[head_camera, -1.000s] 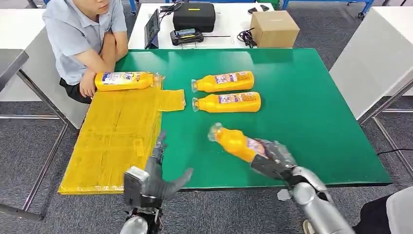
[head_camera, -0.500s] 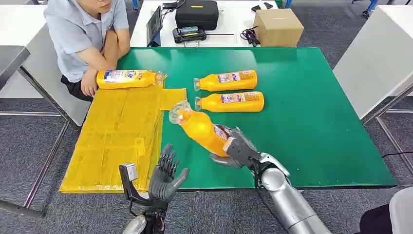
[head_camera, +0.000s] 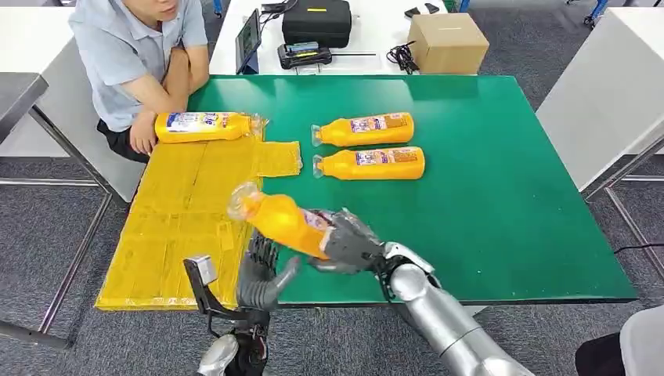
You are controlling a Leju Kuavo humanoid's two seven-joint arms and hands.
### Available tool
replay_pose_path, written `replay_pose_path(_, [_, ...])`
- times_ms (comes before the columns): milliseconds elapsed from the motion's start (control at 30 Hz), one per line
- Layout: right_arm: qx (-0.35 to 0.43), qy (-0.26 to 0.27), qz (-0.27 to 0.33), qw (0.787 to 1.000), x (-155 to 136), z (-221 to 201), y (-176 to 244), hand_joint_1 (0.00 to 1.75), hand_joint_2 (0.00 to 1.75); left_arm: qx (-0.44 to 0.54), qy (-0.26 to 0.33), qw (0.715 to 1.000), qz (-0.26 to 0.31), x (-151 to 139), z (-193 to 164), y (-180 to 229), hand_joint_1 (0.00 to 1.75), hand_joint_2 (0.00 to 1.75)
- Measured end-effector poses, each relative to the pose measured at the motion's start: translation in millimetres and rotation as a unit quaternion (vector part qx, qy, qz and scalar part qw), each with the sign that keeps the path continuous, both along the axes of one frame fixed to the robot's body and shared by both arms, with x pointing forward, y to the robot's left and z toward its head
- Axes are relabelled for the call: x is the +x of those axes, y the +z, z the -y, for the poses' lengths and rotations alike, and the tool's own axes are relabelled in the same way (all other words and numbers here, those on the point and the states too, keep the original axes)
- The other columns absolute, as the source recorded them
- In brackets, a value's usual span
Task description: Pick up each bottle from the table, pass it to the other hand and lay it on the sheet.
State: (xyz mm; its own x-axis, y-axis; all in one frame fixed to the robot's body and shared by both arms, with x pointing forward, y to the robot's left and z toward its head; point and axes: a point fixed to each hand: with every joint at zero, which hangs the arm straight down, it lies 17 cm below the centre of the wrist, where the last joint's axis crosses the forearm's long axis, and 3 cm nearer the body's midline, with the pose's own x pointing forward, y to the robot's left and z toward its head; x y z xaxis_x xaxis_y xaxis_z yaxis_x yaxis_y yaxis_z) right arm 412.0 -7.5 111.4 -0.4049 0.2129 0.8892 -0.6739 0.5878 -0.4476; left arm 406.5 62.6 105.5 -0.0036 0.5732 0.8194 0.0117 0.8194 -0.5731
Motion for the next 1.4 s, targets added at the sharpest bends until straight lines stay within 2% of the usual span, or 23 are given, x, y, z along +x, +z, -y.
replay_pose_path(167, [-0.019,-0.007,-0.002,1.000,-4,-4,-19,1.75,1.75,0.067,0.062,0.994,0.064,7,-20,35,0.00,1.75])
replay_pose_path(433, [-0.029,-0.001,-0.008,1.000,-11,-11,-29,1.75,1.75,0.073,0.072,0.992,0.073,10,-23,44,0.00,1.75])
replay_pose_path(733, [-0.029,0.016,-0.010,0.999,-20,-20,-34,1.75,1.75,-0.073,-0.059,0.995,0.013,5,20,31,0.00,1.75])
replay_pose_path(867, [-0.028,0.017,-0.009,0.999,-20,-21,-34,1.75,1.75,-0.074,-0.061,0.995,0.012,4,21,30,0.00,1.75])
replay_pose_path(1033, [-0.006,0.034,-0.023,0.999,-23,-27,-24,1.75,1.75,-0.072,-0.094,0.993,0.017,-1,33,19,0.00,1.75])
replay_pose_path(1400, [0.013,0.043,-0.033,0.998,-22,-29,-15,1.75,1.75,-0.057,-0.095,0.993,0.046,-3,32,26,0.00,1.75])
